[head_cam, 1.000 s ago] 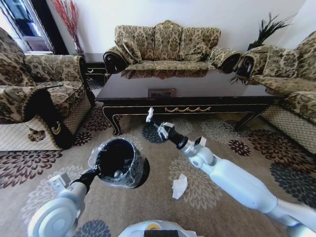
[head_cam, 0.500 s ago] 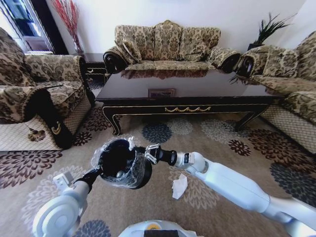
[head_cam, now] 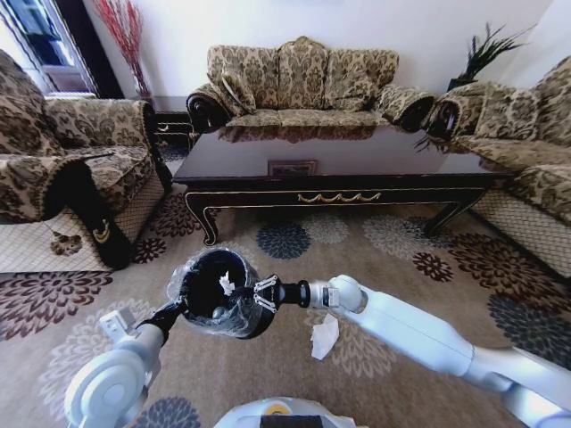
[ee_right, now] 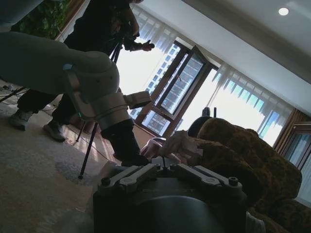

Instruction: Move to the front of the table and pick up the trash from the floor, then place it into the trash bin.

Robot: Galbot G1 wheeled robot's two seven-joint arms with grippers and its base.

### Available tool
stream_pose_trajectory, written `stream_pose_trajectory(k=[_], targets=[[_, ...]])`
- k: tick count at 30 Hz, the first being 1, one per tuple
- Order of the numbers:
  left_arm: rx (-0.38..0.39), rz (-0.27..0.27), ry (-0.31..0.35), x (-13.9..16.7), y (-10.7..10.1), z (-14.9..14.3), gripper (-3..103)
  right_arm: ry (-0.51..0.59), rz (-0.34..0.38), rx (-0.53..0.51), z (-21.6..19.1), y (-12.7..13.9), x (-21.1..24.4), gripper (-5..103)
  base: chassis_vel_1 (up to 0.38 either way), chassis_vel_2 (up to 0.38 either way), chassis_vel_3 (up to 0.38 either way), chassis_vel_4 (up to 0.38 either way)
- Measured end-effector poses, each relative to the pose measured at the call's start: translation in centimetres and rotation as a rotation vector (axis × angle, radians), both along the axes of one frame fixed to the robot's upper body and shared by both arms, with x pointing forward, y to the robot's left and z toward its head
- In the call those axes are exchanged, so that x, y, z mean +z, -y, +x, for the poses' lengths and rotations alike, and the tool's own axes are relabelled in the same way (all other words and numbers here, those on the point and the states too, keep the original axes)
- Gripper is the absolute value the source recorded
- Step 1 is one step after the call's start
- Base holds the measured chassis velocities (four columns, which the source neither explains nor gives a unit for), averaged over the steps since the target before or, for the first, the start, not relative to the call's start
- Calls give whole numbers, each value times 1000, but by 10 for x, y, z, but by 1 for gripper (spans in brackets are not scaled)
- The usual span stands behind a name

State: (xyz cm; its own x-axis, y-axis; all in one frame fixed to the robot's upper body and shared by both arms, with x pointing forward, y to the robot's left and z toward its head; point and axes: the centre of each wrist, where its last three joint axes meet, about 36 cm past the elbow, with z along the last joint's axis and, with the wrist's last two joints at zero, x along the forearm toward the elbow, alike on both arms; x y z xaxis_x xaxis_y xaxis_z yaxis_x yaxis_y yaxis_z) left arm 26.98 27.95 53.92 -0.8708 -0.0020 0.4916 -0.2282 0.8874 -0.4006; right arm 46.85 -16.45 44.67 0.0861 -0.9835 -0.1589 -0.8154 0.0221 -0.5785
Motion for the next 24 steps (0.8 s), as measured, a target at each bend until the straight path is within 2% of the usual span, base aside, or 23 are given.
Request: stream_pose_trajectory(k=[6, 9, 11, 13, 14, 18, 19, 20, 22, 24], targets=[[-1, 1, 2, 0, 0, 1, 3, -7, 0, -5, 5, -1, 0, -2, 0, 0, 0, 0], [-2, 2, 3, 0, -1, 2, 3, -16, 0, -13, 4, 3, -1, 14, 0, 0, 0, 0], [-2, 2, 3, 0, -1, 3, 3, -18, -3, -13, 4, 4, -1, 14, 0, 0, 0, 0], [-2, 2, 2, -1, -2, 3, 3, -21, -18, 1, 6, 8, 1, 25, 0, 0, 0, 0], [-2, 2, 2, -1, -2, 3, 3, -21, -18, 1, 6, 8, 1, 25, 0, 0, 0, 0], [-3, 4, -1, -1, -2, 3, 3, -19, -26, 1, 11, 16, 7, 46, 0, 0, 0, 0], [-3, 4, -1, -1, -2, 3, 3, -19, -26, 1, 11, 16, 7, 46, 0, 0, 0, 0], [-3, 5, -2, -1, -2, 3, 3, -21, -21, -6, 12, 17, 8, 46, 0, 0, 0, 0], [11, 11, -12, -2, -2, 2, 3, -31, 11, -50, 13, 21, 12, 57, 0, 0, 0, 0], [55, 47, -49, -5, -5, 0, 3, -43, 61, -118, 15, 25, 16, 68, 0, 0, 0, 0]])
